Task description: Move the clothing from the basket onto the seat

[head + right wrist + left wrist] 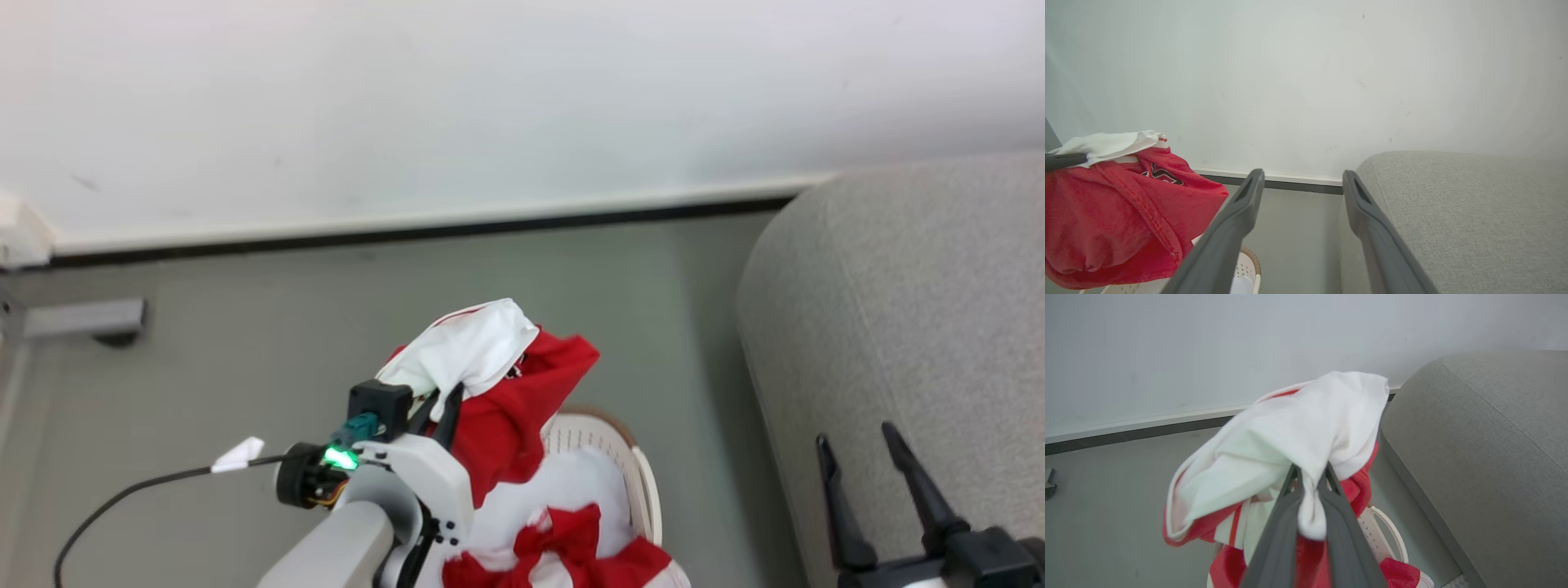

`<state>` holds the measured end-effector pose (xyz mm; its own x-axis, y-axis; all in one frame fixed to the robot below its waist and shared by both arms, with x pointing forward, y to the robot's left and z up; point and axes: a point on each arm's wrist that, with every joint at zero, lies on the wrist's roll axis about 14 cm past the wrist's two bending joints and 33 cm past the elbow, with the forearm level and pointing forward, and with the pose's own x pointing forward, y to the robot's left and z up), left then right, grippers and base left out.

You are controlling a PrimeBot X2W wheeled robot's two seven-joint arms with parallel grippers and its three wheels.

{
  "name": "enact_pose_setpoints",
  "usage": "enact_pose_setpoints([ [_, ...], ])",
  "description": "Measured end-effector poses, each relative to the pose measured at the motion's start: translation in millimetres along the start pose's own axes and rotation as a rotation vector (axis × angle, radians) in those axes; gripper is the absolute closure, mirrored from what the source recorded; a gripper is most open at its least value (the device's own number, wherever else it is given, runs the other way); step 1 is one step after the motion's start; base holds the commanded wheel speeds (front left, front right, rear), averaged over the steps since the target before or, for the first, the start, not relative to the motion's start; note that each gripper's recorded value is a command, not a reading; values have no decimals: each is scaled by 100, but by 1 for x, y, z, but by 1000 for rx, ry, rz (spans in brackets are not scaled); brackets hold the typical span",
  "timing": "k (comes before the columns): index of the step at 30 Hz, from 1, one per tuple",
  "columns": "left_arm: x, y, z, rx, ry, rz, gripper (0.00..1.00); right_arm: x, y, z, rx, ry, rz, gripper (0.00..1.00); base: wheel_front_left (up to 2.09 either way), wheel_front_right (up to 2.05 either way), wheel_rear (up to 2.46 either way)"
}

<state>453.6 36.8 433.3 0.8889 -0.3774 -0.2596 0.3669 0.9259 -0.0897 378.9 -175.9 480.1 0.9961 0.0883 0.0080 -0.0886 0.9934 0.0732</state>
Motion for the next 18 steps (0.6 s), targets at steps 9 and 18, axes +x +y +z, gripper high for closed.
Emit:
enact_pose_setpoints([
  [9, -43, 7, 61, 30, -148, 37, 100, -34, 12, 15, 2, -46, 15, 0, 0, 0, 0],
  [18, -71, 8, 104, 58, -243, 46, 100, -50, 14, 22, -1, -73, 11, 0, 0, 0, 0],
])
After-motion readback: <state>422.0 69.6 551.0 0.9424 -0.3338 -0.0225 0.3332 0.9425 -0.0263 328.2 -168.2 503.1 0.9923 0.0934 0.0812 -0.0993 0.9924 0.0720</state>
